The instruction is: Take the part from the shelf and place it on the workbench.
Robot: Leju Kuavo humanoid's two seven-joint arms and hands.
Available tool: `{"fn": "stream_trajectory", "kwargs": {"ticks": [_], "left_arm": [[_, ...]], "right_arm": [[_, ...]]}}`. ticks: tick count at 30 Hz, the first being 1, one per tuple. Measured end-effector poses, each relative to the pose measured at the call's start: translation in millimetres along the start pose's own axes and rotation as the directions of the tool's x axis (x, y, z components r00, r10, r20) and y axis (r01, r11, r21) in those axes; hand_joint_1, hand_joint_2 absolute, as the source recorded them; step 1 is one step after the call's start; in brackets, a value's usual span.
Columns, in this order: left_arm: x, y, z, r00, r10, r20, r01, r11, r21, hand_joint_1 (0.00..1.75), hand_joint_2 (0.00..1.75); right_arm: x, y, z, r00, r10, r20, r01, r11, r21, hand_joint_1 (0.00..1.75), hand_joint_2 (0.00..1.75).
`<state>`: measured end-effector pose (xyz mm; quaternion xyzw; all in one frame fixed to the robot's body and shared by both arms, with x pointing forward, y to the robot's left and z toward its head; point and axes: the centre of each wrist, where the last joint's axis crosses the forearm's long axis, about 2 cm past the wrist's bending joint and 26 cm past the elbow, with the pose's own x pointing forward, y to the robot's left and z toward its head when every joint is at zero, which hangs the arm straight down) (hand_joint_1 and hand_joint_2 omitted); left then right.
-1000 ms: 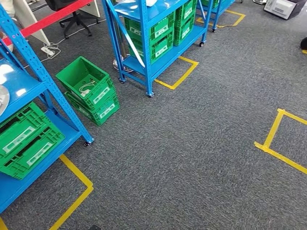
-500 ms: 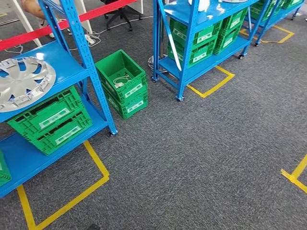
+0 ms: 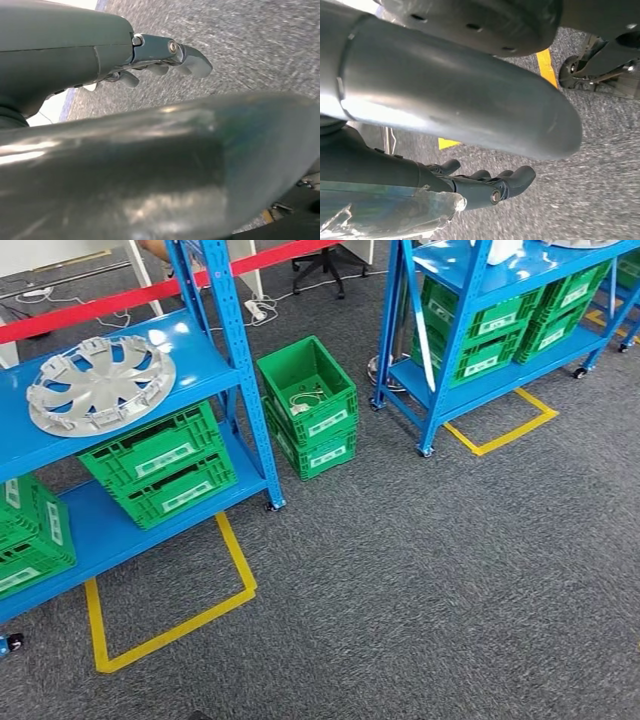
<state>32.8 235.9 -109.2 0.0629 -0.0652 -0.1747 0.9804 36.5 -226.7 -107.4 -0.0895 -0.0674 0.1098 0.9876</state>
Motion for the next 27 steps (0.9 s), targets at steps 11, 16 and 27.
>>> {"fn": "stream_trajectory", "kwargs": {"ticks": [11,16,27], "left_arm": [[3.3,0.1,0.1,1.000,0.003,0.006,-0.003,1.000,0.002,0.00,0.00],[2.0,-0.3,0.1,1.000,0.001,0.004,-0.001,1.000,-0.001,0.00,0.00],[2.2,0.3,0.0,1.000,-0.002,0.005,0.002,1.000,0.001,0.00,0.00]], "right_arm": [[1.1,-0.3,-0.1,1.000,-0.003,0.003,0.003,1.000,-0.001,0.00,0.00],[-0.9,-0.2,-0.1,1.000,-0.004,-0.001,0.004,1.000,-0.001,0.00,0.00],[-1.9,0.1,0.0,1.000,-0.009,-0.002,0.009,1.000,0.000,0.00,0.00]]}}
